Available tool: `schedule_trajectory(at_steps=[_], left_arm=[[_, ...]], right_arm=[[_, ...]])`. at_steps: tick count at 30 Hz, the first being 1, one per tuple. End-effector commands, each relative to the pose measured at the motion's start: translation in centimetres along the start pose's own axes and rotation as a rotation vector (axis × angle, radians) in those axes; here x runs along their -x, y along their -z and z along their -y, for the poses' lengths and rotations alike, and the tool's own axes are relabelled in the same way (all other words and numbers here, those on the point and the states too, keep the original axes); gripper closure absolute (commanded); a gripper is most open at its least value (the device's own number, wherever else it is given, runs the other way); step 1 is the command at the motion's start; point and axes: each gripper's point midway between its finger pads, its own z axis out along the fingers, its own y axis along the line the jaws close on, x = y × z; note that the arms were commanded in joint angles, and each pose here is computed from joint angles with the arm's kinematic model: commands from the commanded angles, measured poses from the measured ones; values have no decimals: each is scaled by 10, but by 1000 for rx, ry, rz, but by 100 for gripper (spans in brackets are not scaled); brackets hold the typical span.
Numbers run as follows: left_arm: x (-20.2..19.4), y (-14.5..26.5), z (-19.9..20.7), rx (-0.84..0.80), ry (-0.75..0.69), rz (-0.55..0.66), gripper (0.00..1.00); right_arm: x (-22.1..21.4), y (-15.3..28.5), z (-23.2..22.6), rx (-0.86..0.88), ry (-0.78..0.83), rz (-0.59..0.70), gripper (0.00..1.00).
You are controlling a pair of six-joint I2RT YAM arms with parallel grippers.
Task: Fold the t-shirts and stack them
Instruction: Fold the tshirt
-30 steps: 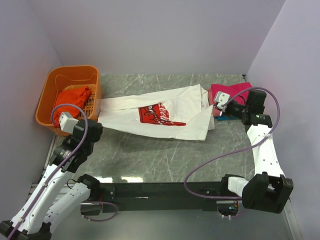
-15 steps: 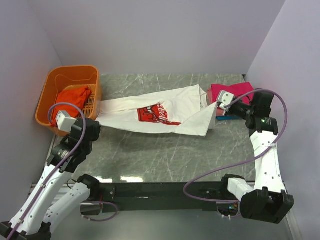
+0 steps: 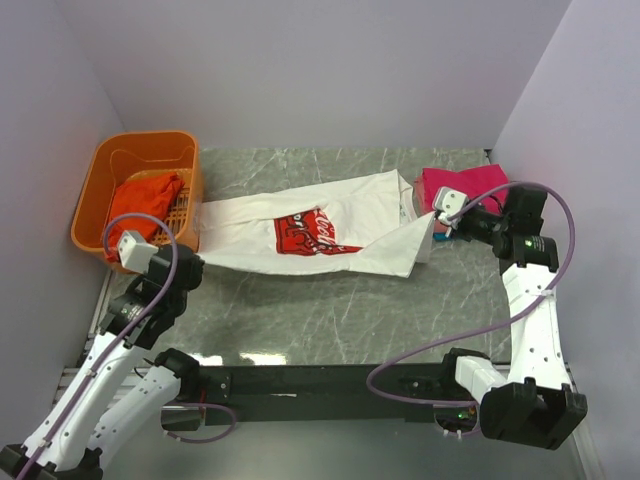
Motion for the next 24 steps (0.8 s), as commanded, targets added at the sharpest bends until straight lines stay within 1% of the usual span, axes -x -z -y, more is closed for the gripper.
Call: schedule_trajectory(at_steps=[1, 7, 14, 16, 22, 24], left_arm=[[-15, -6, -17, 34, -11, -36, 100], [-39, -18, -42, 95, -38, -84, 100], [-59, -33, -62, 162, -64, -113, 100], [-60, -41, -74, 208, -75, -82, 100], [-60, -52, -74, 240, -94, -51, 100], [-55, -56, -71, 246, -91, -21, 100]], right_arm=[[10, 1, 15, -25, 20, 35, 100], [0, -13, 10, 30, -27, 54, 100], [-14, -31, 13, 68, -59, 42, 100], [-18, -43, 20, 86, -71, 35, 100], [-28, -62, 29, 111, -94, 9, 100], [-32, -67, 35, 111, -113, -1, 100]])
